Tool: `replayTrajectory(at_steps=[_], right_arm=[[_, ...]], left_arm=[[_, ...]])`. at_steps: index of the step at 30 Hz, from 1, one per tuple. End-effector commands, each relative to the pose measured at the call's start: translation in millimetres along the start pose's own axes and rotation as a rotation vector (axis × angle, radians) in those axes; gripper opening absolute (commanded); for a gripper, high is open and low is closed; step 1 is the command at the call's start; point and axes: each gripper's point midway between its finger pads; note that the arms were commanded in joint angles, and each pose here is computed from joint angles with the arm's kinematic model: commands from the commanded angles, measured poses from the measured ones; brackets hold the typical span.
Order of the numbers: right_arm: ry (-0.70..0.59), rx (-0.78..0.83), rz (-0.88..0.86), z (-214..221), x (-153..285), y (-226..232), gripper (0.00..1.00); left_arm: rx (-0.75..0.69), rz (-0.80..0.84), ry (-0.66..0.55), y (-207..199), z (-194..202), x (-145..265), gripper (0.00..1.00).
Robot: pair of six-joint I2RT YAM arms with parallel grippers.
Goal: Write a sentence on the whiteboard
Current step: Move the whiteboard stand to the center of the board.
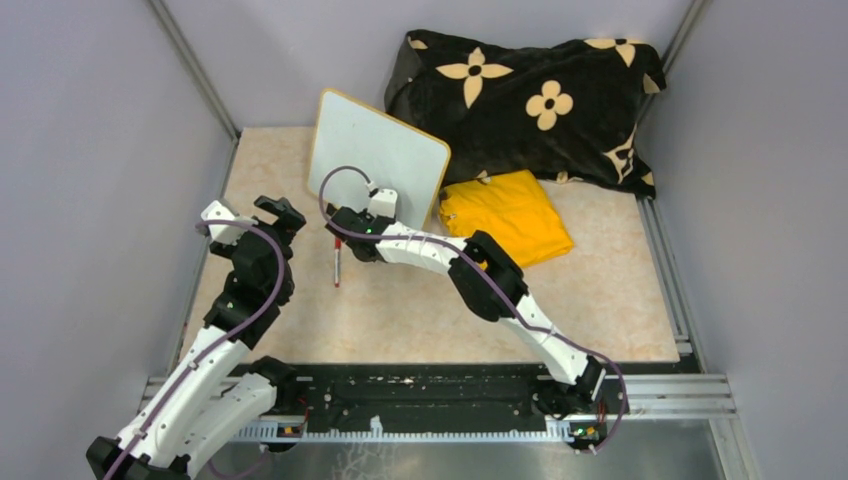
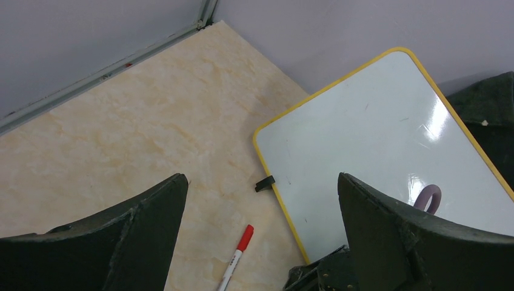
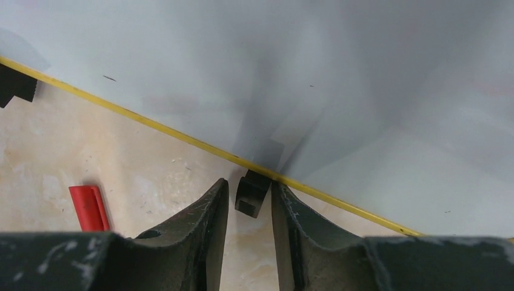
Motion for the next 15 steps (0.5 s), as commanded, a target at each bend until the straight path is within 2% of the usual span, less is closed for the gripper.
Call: replayTrajectory(at_steps=[1, 8, 15], right_arm=[[-0.034, -0.022, 0.066, -12.3, -16.9, -15.7, 0.29], [-0.030, 0.002, 0.067, -7.5, -12.8, -24.0, 0.16], [-0.006, 0.044, 0.077, 7.8, 1.2, -48.5, 0.08]], left_arm=[[0.010, -0.012, -0.006, 2.8, 0.3, -1.0, 0.99], [0.007, -0.009, -0.002, 2.0, 1.8, -1.3, 0.99], [0.000, -0.008, 0.004, 1.4, 4.3, -2.3, 0.99]])
Point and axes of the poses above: each gripper's point midway between its finger pads, its own x axis back along the fingers, its own y axis along the line the jaws close on, z = x × y, and after that the axes turned 8 degrees about x, right-handed
